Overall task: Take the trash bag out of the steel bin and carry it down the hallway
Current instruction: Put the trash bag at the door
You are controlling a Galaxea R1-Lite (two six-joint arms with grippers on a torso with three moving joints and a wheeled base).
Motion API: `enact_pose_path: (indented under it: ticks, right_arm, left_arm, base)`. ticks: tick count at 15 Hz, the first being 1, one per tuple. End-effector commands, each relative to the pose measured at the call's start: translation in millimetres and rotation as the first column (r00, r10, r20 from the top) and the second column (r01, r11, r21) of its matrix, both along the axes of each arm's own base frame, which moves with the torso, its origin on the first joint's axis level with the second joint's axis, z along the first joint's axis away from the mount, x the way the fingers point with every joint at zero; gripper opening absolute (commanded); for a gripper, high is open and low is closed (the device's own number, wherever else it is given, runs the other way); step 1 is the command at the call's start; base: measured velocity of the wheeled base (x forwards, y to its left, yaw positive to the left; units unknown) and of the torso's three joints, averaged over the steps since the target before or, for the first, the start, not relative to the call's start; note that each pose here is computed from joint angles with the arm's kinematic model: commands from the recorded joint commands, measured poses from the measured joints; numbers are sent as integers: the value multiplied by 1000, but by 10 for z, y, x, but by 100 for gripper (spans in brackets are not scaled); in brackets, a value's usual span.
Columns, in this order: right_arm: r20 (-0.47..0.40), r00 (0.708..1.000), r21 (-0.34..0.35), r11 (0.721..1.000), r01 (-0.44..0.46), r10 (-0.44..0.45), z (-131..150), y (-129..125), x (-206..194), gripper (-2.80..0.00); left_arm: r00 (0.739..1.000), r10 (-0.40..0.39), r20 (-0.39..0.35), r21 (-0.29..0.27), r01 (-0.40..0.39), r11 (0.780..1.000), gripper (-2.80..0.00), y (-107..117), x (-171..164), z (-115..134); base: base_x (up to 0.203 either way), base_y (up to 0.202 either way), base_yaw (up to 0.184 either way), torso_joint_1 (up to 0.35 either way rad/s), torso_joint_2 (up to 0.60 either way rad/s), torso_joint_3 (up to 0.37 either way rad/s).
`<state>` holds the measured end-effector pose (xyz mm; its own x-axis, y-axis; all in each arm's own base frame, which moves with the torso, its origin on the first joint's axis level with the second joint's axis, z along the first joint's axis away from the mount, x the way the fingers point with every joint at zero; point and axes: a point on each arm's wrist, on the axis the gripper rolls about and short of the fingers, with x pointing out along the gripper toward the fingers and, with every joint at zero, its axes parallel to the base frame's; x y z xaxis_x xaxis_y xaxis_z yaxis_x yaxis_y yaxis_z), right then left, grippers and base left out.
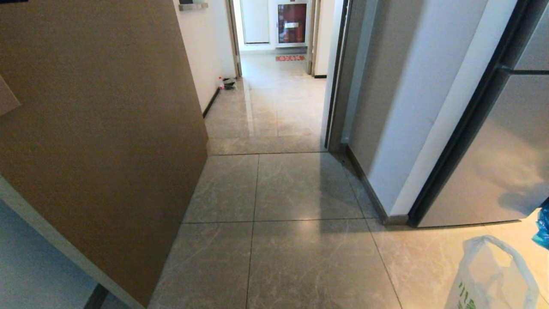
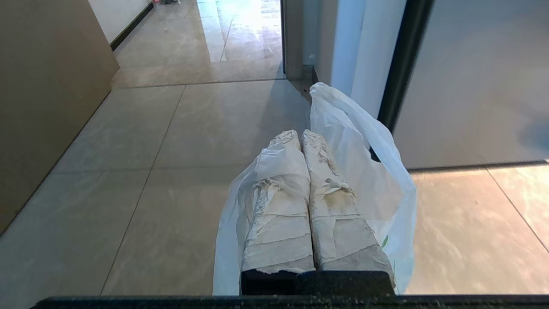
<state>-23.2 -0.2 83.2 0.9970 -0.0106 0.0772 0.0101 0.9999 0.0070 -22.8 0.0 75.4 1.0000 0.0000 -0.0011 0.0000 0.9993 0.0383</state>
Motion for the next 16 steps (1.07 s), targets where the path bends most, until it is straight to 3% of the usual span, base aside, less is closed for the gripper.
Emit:
enact_pose_path:
  ticks: [1, 16]
  right_arm:
    - [-30, 1000, 0, 1000, 0, 0, -85, 0, 24, -280]
    - [-31, 1000, 0, 1000, -1, 1, -84, 0, 25, -280]
  left_arm:
    - [1000, 0, -2, 0, 0, 1000, -280, 0, 1, -5]
    - [1000, 2, 0, -6, -2, 1000, -280, 0, 0, 0]
  base:
    - [192, 0, -1, 6, -2, 2]
    - [193, 0, 0, 2, 2, 2]
